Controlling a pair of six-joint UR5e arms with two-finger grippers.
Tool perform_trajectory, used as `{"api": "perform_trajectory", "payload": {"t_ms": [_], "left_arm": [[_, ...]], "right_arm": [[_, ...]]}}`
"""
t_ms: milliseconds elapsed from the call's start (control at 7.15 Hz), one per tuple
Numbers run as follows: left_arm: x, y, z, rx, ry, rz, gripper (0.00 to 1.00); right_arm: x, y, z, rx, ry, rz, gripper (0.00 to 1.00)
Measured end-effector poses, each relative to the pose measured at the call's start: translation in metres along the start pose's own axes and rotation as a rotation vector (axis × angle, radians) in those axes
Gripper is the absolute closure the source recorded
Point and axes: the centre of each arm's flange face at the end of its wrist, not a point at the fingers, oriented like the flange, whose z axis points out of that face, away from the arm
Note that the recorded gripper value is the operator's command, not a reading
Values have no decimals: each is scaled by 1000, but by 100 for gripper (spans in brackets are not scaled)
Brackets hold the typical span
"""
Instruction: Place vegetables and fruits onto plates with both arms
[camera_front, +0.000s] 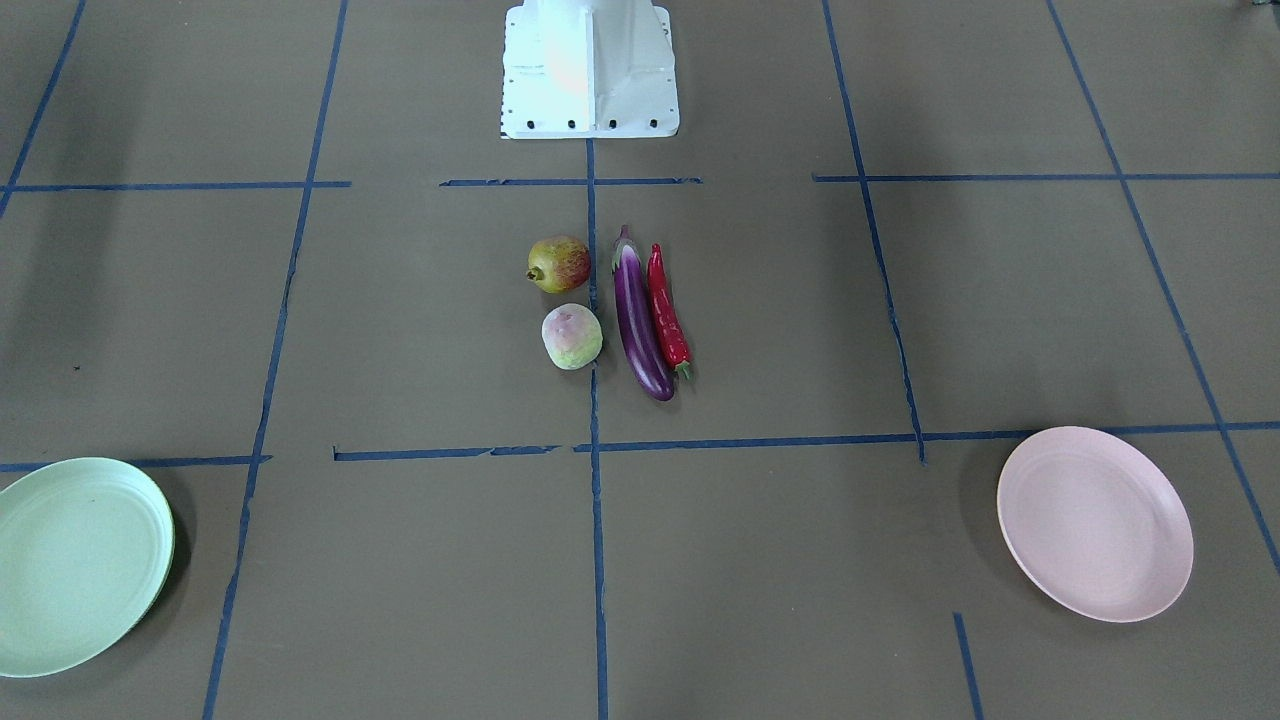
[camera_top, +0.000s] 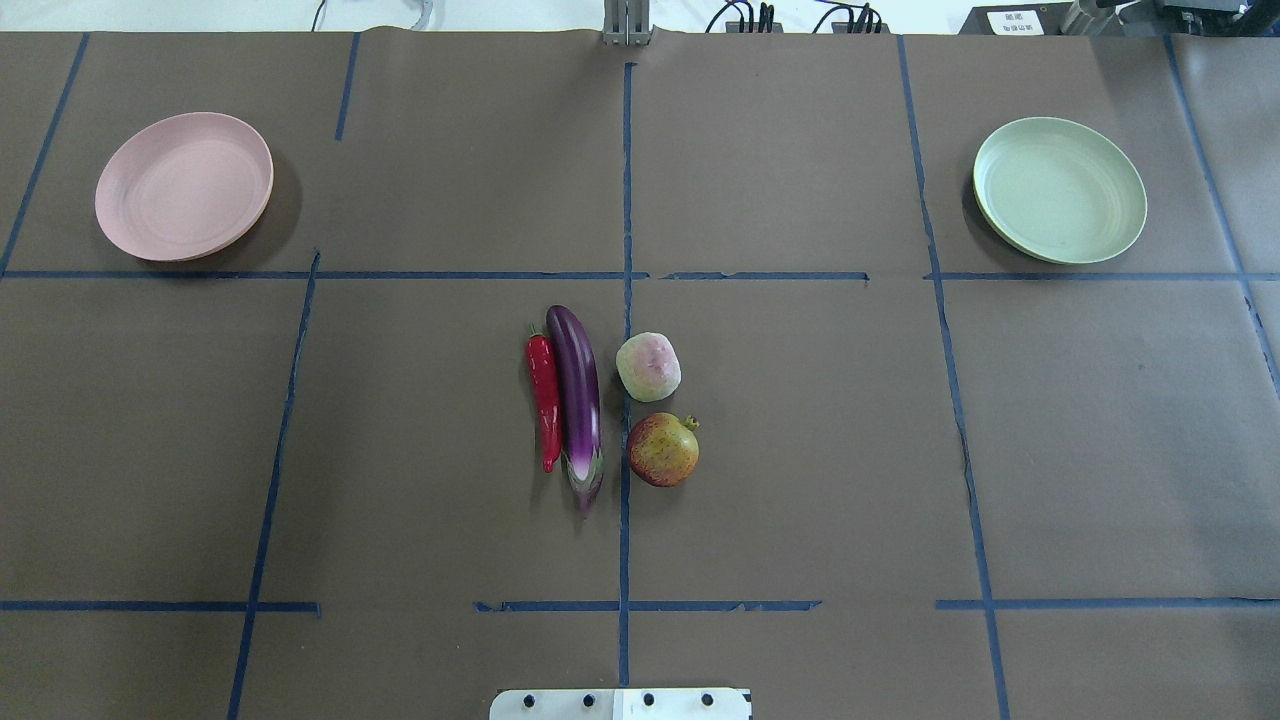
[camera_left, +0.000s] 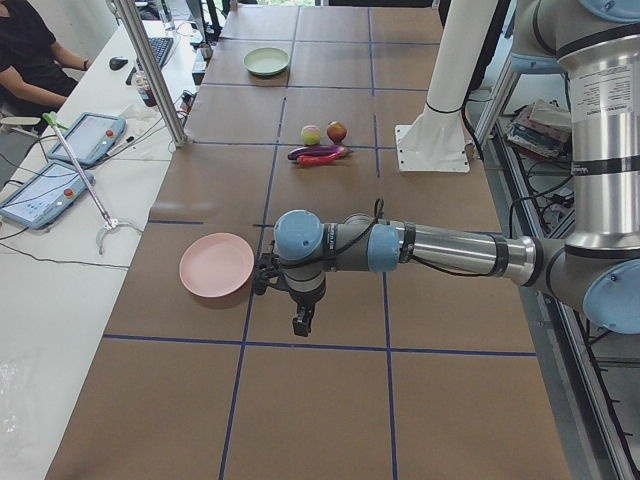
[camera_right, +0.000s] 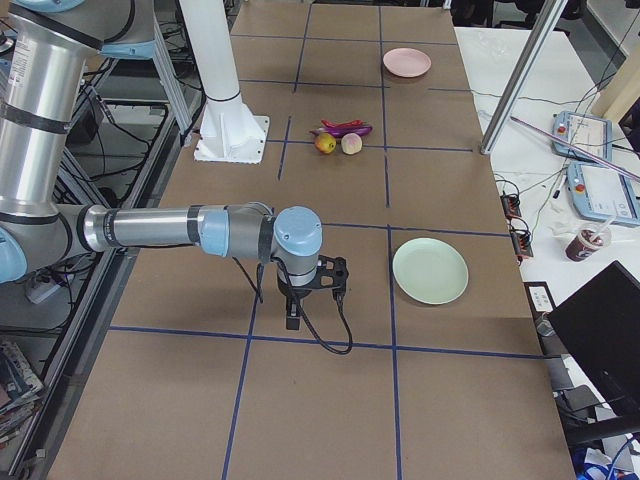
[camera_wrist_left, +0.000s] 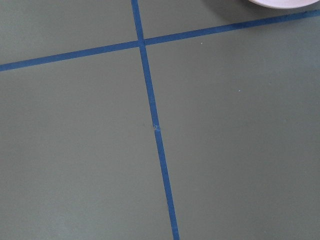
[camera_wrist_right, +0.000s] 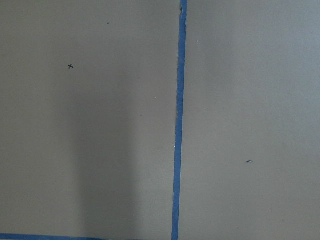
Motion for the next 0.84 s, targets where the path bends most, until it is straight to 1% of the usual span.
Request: {"api": "perform_trajectory", "payload": {"t_ms": [839], "left_arm": [[2, 2, -2, 7, -3, 6, 0]], "right_arm": [[-1, 0, 0, 1, -1, 5, 0]]}}
